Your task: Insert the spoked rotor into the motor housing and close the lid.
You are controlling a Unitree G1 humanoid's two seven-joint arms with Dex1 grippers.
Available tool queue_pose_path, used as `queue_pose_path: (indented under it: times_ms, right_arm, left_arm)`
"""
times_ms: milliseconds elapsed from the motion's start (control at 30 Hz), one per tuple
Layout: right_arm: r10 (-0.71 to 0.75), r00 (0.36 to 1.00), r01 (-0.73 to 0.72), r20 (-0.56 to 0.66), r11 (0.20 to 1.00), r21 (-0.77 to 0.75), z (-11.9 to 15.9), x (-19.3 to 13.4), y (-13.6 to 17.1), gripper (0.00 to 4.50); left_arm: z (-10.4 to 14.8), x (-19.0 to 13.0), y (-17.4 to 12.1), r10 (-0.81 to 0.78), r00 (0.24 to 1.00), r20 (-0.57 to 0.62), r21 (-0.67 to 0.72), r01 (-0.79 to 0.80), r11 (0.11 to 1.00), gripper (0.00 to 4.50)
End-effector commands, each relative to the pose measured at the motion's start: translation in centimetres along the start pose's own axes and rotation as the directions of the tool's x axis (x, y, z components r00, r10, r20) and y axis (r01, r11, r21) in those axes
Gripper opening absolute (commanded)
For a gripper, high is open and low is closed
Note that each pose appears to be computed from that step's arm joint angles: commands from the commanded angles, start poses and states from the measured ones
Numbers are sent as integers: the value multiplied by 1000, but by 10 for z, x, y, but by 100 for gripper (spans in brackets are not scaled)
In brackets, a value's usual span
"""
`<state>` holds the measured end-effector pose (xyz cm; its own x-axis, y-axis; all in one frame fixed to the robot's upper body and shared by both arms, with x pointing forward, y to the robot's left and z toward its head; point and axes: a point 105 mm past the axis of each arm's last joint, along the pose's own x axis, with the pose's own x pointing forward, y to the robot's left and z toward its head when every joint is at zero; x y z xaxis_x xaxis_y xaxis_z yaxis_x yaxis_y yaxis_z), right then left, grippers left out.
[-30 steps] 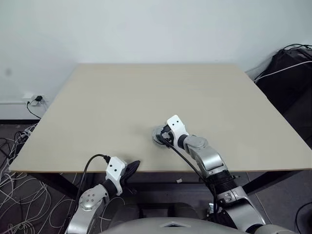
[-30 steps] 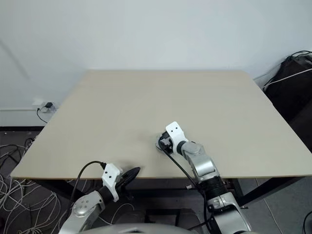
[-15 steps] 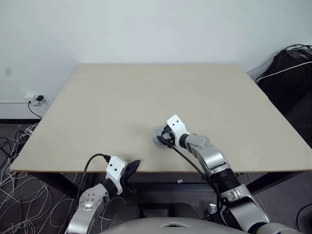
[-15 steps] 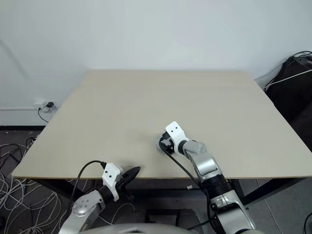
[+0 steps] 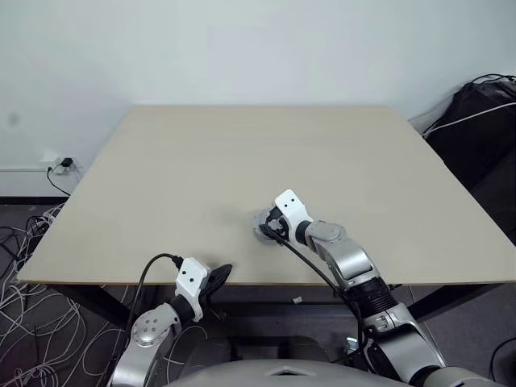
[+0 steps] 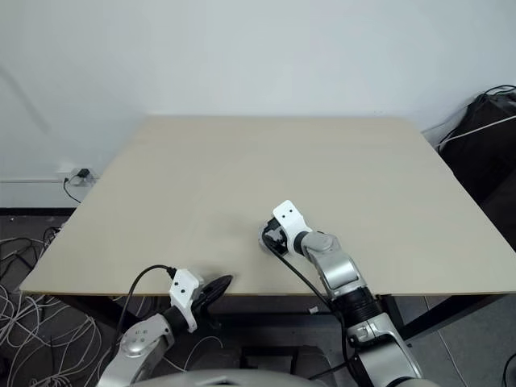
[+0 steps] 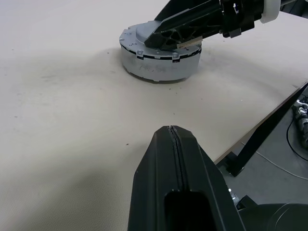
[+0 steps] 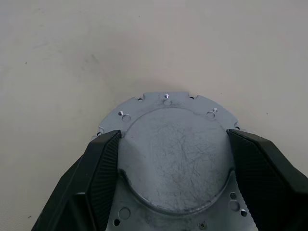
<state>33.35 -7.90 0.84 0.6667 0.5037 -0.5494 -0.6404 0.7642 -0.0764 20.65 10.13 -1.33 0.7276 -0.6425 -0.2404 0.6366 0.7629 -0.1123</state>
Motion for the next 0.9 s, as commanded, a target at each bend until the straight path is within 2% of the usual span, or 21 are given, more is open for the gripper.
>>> queue_pose_path:
  times_ms: [33,367,500,633,900]
  right_arm:
    - [-40,992,40,-117,999,-3,-28,-3,-11,320]
    - [-28,998,33,-59,996,78,-26,-8,-11,320]
    - [-18,999,21,-48,998,57,-26,-9,-10,320]
    - [-5,1000,4,22,1000,16,-17,-10,-6,320]
    - [-19,999,20,32,999,-36,-16,-11,-7,320]
  left_arm:
    - [14,3,-1,-9,999,45,22,8,1000,0]
    - [13,1,-3,-2,999,47,22,1,1000,0]
    - [13,1,-4,-3,999,48,21,3,1000,0]
    - [13,1,-5,-8,999,47,20,7,1000,0]
    - [13,2,-4,-10,999,46,19,9,1000,0]
